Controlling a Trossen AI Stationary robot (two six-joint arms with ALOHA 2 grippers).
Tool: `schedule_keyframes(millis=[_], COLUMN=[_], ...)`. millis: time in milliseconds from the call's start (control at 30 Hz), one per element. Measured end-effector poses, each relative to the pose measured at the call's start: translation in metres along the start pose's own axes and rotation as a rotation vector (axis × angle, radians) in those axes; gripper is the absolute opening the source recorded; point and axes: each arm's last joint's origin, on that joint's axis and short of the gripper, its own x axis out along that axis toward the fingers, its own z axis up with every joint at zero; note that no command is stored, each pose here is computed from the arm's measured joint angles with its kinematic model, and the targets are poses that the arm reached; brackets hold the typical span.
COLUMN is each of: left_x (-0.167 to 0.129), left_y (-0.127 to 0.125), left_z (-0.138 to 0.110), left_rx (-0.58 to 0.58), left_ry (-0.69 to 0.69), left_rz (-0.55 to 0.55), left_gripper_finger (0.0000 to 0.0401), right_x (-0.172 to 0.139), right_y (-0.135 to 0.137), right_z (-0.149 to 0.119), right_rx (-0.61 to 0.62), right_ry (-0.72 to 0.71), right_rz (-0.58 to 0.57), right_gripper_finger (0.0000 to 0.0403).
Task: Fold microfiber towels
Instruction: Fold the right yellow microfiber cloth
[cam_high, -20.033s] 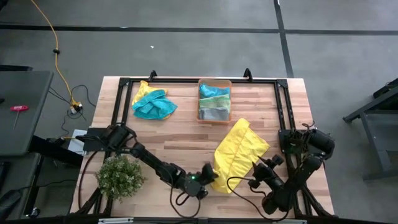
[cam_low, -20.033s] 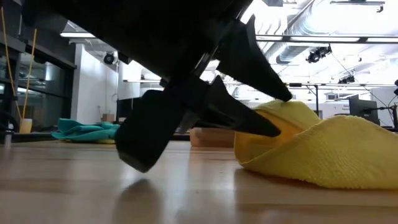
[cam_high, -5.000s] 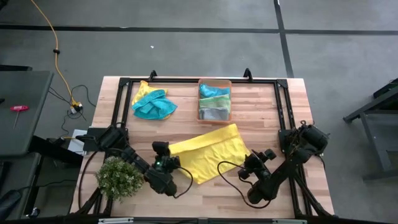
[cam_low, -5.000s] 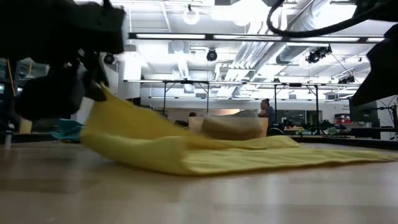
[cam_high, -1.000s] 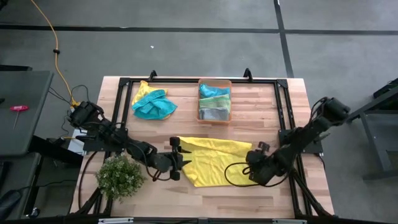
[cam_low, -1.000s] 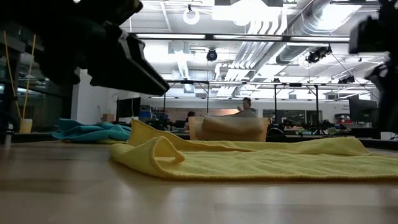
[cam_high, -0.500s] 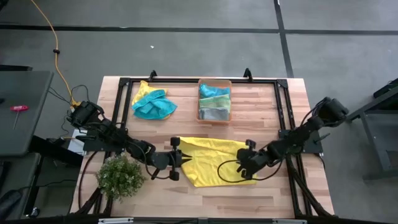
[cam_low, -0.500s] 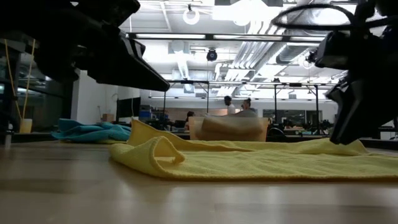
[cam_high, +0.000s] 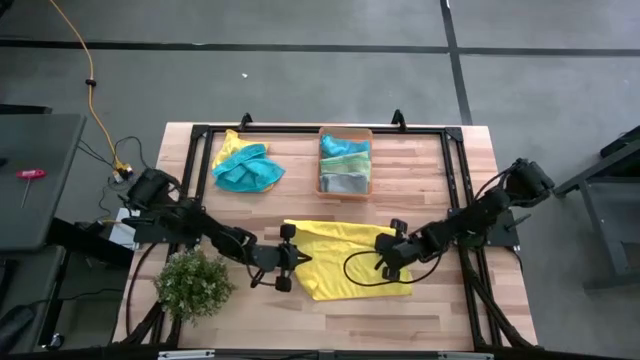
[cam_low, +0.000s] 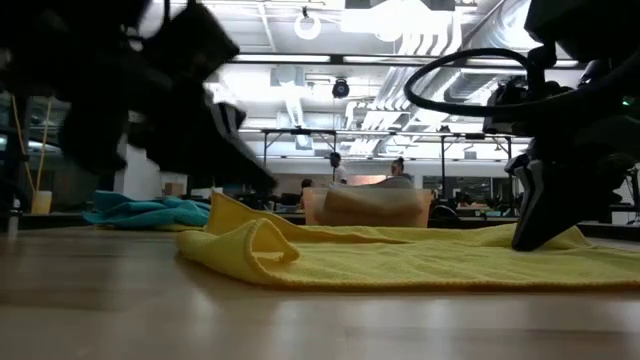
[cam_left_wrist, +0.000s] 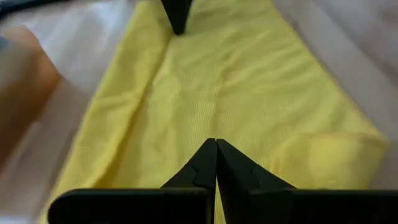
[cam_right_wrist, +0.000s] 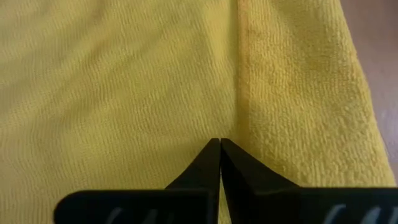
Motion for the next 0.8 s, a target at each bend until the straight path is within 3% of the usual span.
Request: schedule_keyframes(millis=[367, 567, 800], left_x=[0.041, 0.043, 0.043], left_y=[-0.005, -0.006, -0.006], left_z=[-0.025, -0.030, -0.031], left_rx=[-0.001, 0.009, 0.031], left_ry=[0.062, 0.087, 0.101], left_rz=[-0.036, -0.034, -0.039], left_gripper_finger=[0.0000, 0.0000, 0.0000], right_x=[0.000, -0.002, -0.010], right_y=[-0.001, -0.003, -0.006], right_z=[0.000, -0.001, 0.005], right_rx=[0.001, -0.011, -0.039], right_ry=[0.003, 0.030, 0.080], right_rz=[-0.003, -0.029, -0.146], right_gripper_finger=[0.0001, 0.0000, 0.0000])
